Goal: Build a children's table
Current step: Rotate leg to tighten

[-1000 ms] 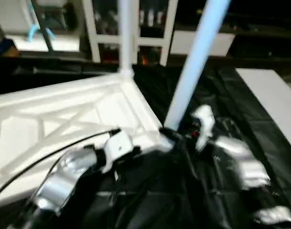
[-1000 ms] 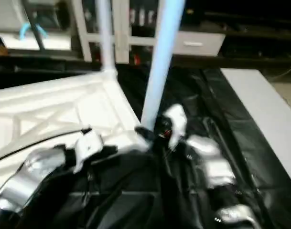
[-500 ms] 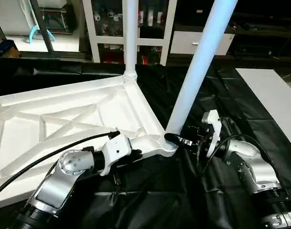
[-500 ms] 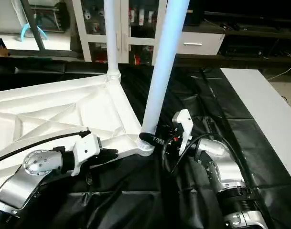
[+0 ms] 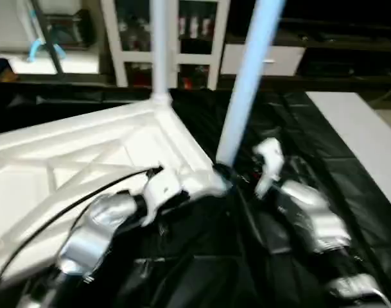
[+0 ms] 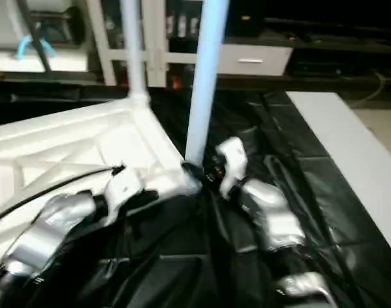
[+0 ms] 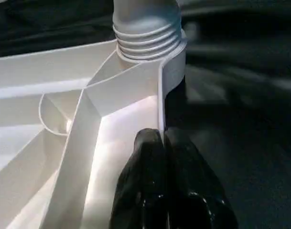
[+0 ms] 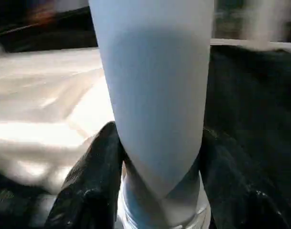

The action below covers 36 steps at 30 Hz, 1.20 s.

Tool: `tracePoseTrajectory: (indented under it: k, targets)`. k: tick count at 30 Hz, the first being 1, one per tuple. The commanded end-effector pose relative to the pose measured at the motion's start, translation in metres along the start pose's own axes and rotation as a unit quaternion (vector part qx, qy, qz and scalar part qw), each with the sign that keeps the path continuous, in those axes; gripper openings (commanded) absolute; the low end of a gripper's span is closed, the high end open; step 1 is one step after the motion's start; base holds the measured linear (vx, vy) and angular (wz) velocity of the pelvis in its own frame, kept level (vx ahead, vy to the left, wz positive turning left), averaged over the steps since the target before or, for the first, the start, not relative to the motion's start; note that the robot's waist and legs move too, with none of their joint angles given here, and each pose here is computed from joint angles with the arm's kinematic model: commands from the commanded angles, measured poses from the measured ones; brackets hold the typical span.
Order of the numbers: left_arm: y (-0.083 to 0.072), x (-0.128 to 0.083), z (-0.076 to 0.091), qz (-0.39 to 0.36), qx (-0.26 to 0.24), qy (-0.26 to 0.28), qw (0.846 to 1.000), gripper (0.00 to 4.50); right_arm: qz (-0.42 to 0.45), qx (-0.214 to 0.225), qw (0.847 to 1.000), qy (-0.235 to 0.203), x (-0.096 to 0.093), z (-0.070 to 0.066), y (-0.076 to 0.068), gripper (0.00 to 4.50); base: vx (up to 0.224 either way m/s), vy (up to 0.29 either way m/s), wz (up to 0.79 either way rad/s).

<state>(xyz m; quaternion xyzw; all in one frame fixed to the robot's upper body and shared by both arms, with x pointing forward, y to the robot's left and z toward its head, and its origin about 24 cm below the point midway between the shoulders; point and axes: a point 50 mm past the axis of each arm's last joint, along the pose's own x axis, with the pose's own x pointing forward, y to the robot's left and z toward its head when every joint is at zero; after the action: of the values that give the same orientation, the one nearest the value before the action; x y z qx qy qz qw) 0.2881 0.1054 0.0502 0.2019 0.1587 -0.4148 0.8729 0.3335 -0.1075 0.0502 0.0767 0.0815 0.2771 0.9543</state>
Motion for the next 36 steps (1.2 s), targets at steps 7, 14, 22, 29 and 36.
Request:
tracePoseTrajectory:
  k: [7,14,22,29,36]
  targets:
    - [-0.039,0.036,0.028,-0.065,0.005,-0.036,0.997,0.0,-0.109,0.065,0.992,0.004,0.022,-0.014,0.002,1.93,0.0,0.0,0.0]
    - [-0.029,-0.004,-0.009,-0.114,0.009,-0.019,0.993,0.0,0.004,0.01,0.999,-0.052,-0.008,0.015,-0.02,2.63,0.0,0.0,0.0]
    - [-0.03,-0.037,-0.029,-0.173,-0.013,-0.014,0.985,0.0,0.191,-0.021,0.981,0.009,-0.063,0.014,-0.035,3.3,0.0,0.0,0.0]
    - [-0.031,-0.038,-0.029,-0.186,-0.002,-0.015,0.982,0.0,0.213,-0.05,0.975,0.041,-0.069,0.006,-0.035,3.3,0.0,0.0,0.0]
    - [-0.031,-0.038,-0.029,-0.189,0.003,-0.012,0.982,0.0,0.238,-0.032,0.969,0.051,-0.067,0.001,-0.026,2.79,0.0,0.0,0.0]
